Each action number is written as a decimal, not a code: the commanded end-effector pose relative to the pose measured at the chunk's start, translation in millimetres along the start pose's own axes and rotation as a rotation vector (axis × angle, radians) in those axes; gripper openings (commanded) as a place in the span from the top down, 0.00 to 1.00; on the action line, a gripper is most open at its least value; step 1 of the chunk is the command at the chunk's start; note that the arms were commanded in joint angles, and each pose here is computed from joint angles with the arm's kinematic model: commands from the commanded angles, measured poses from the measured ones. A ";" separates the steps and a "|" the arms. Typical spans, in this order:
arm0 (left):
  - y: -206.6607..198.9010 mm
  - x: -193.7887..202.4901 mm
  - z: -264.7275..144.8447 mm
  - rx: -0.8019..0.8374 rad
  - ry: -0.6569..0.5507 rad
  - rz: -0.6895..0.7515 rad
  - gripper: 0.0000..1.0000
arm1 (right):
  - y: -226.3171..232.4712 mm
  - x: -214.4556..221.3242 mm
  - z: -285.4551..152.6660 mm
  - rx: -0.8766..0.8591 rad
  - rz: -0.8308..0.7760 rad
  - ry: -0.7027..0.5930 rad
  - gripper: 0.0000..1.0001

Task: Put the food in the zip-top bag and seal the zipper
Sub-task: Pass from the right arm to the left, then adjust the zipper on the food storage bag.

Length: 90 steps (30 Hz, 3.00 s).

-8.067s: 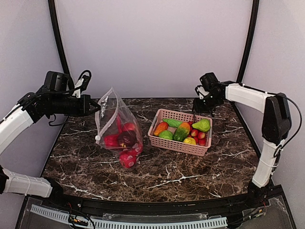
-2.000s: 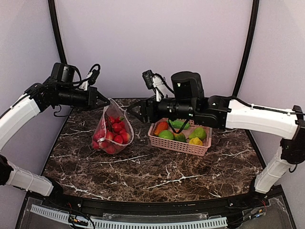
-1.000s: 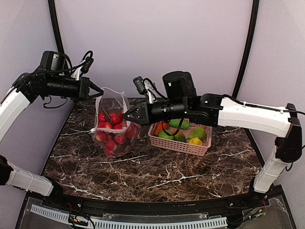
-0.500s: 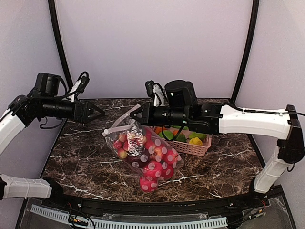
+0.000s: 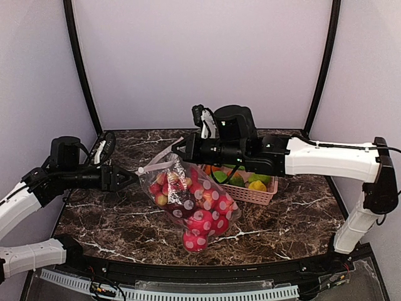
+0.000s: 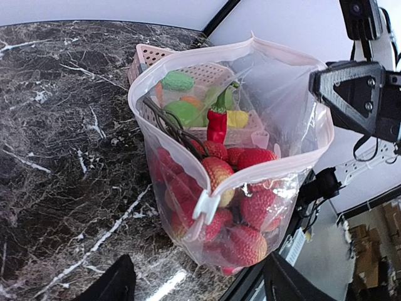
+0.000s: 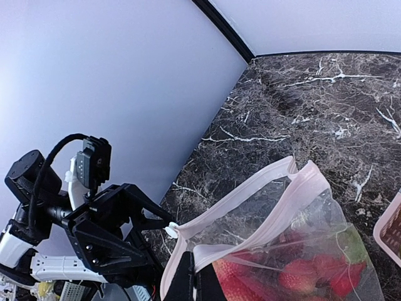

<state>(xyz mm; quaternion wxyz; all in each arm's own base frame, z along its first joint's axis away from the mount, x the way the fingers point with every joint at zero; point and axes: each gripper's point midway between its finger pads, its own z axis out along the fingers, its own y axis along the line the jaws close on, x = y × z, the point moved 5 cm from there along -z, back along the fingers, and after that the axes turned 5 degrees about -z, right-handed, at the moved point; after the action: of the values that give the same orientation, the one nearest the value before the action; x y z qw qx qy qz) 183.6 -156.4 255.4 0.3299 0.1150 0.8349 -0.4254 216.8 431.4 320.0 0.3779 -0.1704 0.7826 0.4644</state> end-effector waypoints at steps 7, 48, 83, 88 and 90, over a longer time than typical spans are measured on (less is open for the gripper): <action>-10.3 -13.7 11.9 0.144 -0.073 -0.029 0.41 | 13.9 -17.9 -13.2 -0.037 0.012 -0.075 1.00; -95.6 -53.2 -3.0 0.426 0.023 0.314 0.99 | -47.9 -28.5 -98.9 -0.158 -0.388 0.069 0.15; -84.1 -3.6 -20.6 0.402 0.262 0.303 0.99 | -66.8 -37.6 5.6 -0.389 -0.197 0.230 0.43; -83.4 -4.5 -20.4 0.391 0.256 0.303 0.99 | -70.2 -26.9 11.0 -0.381 -0.195 0.255 0.54; -83.5 -5.1 -20.3 0.390 0.254 0.303 1.00 | -73.4 -23.0 12.8 -0.372 -0.191 0.265 0.57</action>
<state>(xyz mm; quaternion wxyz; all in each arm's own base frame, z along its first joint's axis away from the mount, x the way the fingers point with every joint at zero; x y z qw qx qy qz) 143.5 -192.8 323.6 0.2572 0.3485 0.7434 -0.5096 285.1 396.8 303.7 0.2873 -0.3607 0.7104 0.5317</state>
